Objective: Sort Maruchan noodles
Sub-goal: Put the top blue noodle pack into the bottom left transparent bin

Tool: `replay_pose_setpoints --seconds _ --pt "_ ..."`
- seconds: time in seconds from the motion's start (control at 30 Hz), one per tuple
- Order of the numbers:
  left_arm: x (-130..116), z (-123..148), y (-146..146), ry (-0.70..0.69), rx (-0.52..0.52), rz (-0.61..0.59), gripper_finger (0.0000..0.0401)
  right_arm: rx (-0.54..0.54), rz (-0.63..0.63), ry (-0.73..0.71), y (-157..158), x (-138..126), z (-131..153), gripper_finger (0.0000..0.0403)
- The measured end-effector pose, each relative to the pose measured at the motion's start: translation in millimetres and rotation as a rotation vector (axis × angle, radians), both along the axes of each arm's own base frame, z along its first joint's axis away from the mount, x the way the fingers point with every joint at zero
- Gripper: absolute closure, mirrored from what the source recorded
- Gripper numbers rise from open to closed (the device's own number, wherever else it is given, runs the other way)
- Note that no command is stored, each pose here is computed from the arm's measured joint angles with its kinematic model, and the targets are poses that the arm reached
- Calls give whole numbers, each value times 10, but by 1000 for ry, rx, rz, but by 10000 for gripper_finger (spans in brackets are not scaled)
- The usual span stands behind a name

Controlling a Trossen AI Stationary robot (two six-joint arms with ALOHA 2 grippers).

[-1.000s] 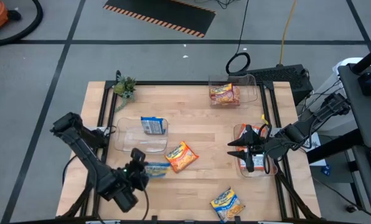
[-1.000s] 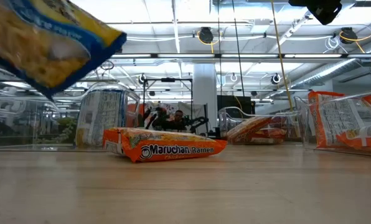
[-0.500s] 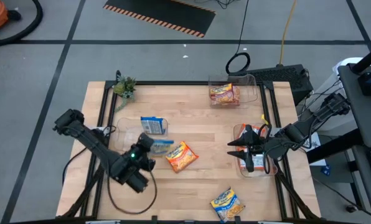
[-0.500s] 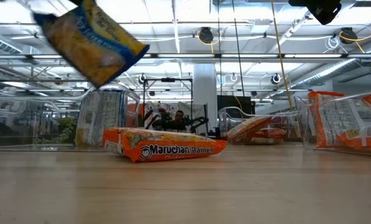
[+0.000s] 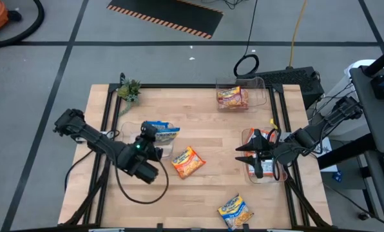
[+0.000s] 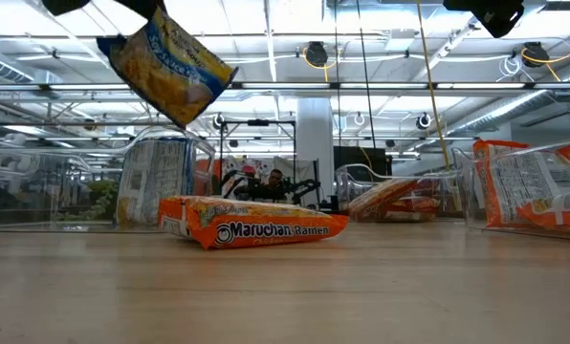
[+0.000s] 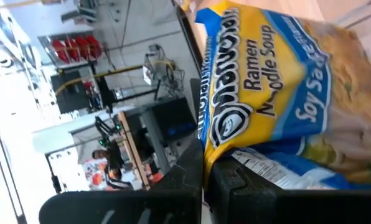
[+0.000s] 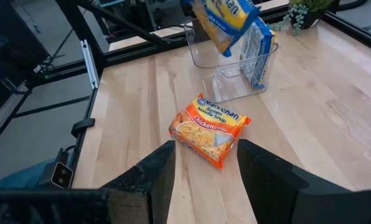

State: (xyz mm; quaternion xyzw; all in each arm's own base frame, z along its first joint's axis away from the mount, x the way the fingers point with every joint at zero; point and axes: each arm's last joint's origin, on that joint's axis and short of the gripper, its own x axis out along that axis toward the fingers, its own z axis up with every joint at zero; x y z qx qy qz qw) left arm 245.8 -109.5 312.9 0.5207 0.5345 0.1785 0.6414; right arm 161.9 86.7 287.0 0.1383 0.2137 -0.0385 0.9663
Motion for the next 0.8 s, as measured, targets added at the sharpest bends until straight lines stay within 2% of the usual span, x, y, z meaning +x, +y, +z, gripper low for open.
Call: replay_pose_setpoints --seconds 0.33,0.5,0.8 --pt "-71 -437 185 6 37 140 398 4 0 2 0 -1 -1 238" --pt "-118 -615 221 -130 43 209 398 3 -1 1 0 -1 -1 238" --pt "-201 -958 260 -137 23 234 398 0 0 2 0 -1 -2 238"
